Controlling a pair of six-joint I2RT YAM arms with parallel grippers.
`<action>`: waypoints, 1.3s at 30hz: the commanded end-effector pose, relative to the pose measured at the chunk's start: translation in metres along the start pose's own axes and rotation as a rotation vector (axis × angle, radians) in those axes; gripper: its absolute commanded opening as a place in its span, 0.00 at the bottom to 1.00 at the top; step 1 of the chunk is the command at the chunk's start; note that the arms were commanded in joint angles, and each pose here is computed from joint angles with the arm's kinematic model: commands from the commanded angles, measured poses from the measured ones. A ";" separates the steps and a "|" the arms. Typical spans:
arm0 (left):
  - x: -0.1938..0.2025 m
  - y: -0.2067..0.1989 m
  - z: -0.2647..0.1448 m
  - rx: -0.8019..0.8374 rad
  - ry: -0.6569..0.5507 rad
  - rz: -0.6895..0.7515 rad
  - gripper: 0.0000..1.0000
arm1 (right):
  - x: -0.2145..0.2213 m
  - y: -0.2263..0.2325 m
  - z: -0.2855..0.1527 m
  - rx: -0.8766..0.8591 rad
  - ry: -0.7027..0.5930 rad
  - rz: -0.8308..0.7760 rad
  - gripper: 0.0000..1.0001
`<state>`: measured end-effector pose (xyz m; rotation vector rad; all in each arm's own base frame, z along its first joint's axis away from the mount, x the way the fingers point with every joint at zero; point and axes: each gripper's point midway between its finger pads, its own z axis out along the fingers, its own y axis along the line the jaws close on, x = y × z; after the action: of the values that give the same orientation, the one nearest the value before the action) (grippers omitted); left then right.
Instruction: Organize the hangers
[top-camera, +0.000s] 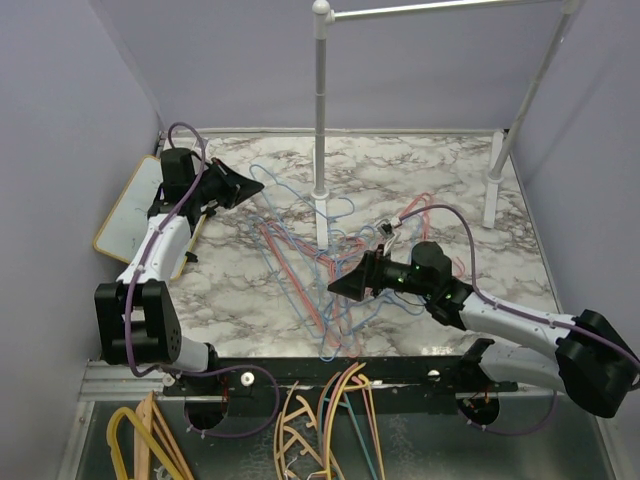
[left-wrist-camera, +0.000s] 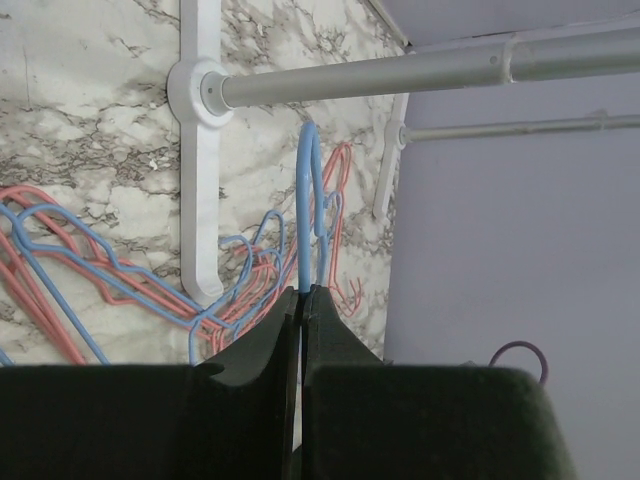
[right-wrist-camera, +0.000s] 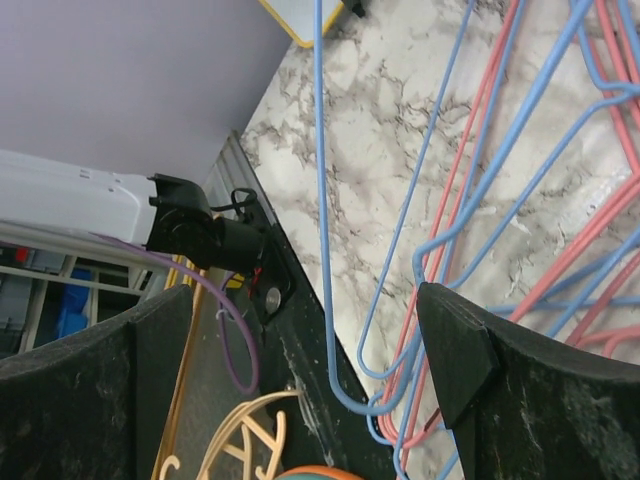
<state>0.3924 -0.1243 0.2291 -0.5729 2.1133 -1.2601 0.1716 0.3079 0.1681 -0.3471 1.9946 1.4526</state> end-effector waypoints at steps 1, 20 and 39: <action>0.003 -0.017 -0.014 0.072 -0.014 -0.015 0.00 | -0.028 0.024 0.008 -0.106 -0.108 -0.059 0.95; 0.008 -0.026 -0.024 0.110 -0.030 0.024 0.00 | 0.006 -0.038 0.009 0.098 -0.077 0.060 0.96; 0.016 -0.025 -0.032 0.135 -0.057 0.085 0.00 | 0.016 -0.005 0.017 -0.169 -0.062 0.187 0.55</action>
<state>0.3684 -0.1248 0.2477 -0.5323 2.0197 -1.3079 0.1742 0.3229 0.1269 -0.1438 2.0147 1.6527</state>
